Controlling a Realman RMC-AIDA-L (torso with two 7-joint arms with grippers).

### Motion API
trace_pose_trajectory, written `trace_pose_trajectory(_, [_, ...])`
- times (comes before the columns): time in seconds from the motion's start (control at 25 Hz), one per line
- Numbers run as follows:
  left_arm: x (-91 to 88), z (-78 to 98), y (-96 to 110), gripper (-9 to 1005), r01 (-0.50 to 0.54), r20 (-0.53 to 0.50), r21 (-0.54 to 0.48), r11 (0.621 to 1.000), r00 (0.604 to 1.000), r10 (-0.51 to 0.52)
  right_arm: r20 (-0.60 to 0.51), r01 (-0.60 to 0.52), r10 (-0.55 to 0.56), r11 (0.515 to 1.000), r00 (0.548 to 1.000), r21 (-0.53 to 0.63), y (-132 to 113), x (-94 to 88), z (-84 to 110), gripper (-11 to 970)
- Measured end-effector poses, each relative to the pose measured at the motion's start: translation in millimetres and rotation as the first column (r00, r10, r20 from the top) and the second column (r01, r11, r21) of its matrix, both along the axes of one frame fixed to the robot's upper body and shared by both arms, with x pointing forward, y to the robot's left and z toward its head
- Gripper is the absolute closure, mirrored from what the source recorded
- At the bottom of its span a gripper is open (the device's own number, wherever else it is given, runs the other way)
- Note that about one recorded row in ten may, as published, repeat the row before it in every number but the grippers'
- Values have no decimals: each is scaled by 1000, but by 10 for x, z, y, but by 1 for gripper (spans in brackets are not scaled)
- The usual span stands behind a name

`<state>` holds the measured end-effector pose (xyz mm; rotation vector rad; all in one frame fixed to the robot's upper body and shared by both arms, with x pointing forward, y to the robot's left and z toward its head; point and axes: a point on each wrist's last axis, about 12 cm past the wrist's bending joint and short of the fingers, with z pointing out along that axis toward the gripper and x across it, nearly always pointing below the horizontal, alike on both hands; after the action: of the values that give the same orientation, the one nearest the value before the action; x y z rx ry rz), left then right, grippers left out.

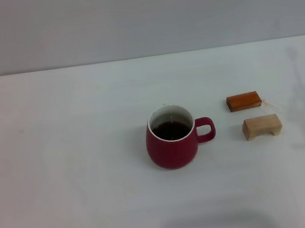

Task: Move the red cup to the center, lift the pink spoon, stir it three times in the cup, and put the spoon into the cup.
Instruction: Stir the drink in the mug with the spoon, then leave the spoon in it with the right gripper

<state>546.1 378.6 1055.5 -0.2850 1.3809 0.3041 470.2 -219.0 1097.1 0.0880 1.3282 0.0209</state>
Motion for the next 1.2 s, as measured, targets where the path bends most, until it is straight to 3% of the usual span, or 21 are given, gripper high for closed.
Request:
trace_pose_trajectory(0.24, [23,10,-22,152,6,3,0,1000,1000,-6,145,-216,192,961,971,171,-266,-161,10,804])
trace_pose_trajectory(0.36, [29,10,-36,152,8,4,-2,1000,1000,-8,143,-261,239,950,961,170,-312,-152,50,804])
trace_pose_trajectory(0.64, [28,3,-60,152,10,5,-7,1000,1000,-10,26,-335,334,937,942,104,-313,-18,271,804])
trace_pose_trajectory(0.84, [24,0,-68,152,11,6,-7,1000,1000,-11,-83,-380,376,924,923,-34,-151,72,572,804])
trace_pose_trajectory(1.2, [14,-15,-75,152,10,1,-11,1000,1000,-10,-200,-437,412,894,889,-99,76,155,919,804])
